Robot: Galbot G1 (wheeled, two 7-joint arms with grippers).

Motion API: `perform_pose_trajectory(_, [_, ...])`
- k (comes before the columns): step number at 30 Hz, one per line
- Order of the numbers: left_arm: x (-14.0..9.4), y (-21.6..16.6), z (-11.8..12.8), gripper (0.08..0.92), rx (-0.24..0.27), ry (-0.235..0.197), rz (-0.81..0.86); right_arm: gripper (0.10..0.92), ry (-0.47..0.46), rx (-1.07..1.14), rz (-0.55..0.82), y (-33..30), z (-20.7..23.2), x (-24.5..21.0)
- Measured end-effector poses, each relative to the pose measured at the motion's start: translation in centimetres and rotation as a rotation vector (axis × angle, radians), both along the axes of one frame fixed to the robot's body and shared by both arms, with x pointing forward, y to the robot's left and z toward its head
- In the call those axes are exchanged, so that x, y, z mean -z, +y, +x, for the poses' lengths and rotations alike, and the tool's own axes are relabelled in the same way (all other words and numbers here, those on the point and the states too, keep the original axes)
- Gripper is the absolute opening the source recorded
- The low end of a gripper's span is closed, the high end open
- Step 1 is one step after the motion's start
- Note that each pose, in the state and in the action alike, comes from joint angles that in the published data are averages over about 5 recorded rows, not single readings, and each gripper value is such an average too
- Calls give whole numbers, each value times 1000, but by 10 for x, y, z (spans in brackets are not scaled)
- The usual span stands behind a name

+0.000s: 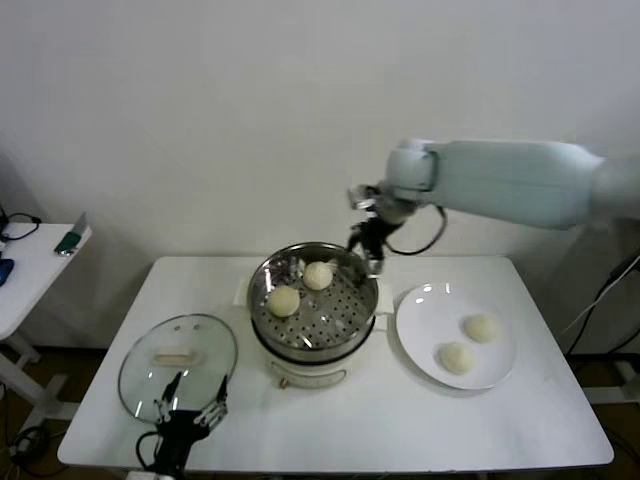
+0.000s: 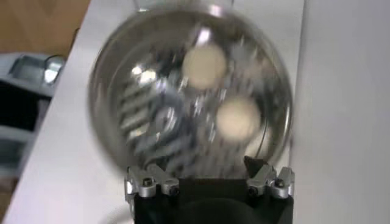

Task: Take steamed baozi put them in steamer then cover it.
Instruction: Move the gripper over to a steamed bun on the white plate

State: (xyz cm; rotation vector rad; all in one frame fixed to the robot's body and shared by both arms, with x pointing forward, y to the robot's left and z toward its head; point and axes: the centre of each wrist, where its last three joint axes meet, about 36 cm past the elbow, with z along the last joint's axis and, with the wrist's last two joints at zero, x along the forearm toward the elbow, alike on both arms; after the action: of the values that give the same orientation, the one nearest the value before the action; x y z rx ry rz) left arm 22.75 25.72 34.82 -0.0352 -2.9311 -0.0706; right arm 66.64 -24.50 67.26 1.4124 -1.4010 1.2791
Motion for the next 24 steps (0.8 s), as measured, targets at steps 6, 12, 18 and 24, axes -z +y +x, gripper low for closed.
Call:
perform_pose_trajectory(6, [1, -1, 2, 823, -3, 1, -4, 823, 35, 54, -51, -71, -27, 31])
perform_pose_trajectory(12, [2, -2, -1, 823, -9, 5, -8, 823, 53, 92, -90, -102, -54, 76])
perform_pose_trajectory(18, [3, -4, -2, 823, -11, 9, -9, 823, 48, 121, -120, -112, -70, 119])
perform_pose_trajectory(24, [4, -5, -3, 823, -13, 12, -11, 823, 26, 146, -137, -113, -78, 155])
